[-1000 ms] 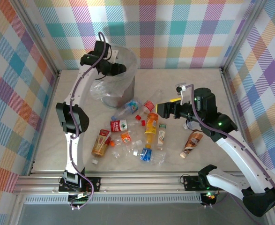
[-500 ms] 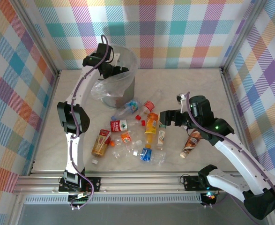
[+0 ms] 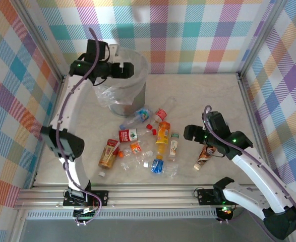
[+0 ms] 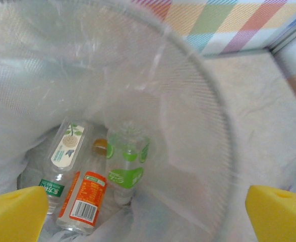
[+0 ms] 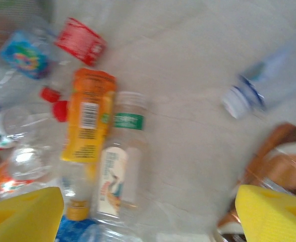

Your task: Put the plastic bottles in the bin

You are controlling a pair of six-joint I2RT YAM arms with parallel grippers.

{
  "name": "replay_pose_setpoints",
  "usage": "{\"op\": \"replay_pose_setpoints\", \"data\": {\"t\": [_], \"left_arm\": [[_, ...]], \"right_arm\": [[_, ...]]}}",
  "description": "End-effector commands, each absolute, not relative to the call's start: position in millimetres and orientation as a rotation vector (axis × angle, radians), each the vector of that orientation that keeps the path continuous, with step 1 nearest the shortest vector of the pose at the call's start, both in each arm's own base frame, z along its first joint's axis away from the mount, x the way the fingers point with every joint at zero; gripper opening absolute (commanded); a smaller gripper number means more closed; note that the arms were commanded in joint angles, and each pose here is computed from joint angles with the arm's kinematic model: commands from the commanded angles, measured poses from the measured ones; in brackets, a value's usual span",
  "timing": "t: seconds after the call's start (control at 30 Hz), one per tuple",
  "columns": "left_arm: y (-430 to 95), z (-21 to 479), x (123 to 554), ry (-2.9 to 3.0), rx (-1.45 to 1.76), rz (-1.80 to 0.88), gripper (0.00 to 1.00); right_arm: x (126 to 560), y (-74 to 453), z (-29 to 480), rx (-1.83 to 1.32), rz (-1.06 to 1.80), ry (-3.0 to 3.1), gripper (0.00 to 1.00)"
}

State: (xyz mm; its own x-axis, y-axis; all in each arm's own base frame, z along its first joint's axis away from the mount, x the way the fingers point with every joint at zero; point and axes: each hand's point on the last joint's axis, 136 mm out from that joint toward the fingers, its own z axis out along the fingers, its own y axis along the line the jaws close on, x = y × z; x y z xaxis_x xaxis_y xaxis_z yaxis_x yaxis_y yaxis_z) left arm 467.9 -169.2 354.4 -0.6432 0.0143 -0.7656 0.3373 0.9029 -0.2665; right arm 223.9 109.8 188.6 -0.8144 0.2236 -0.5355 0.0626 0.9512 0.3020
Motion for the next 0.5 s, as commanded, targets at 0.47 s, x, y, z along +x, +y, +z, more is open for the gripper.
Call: {"op": "replay_pose_setpoints", "data": {"t": [0.47], "left_arm": [[-268, 391, 276, 2.016, 0.803, -1.160, 1.00]], "right_arm": [[173, 56, 101, 0.691, 0.097, 2.671, 0.78]]}}
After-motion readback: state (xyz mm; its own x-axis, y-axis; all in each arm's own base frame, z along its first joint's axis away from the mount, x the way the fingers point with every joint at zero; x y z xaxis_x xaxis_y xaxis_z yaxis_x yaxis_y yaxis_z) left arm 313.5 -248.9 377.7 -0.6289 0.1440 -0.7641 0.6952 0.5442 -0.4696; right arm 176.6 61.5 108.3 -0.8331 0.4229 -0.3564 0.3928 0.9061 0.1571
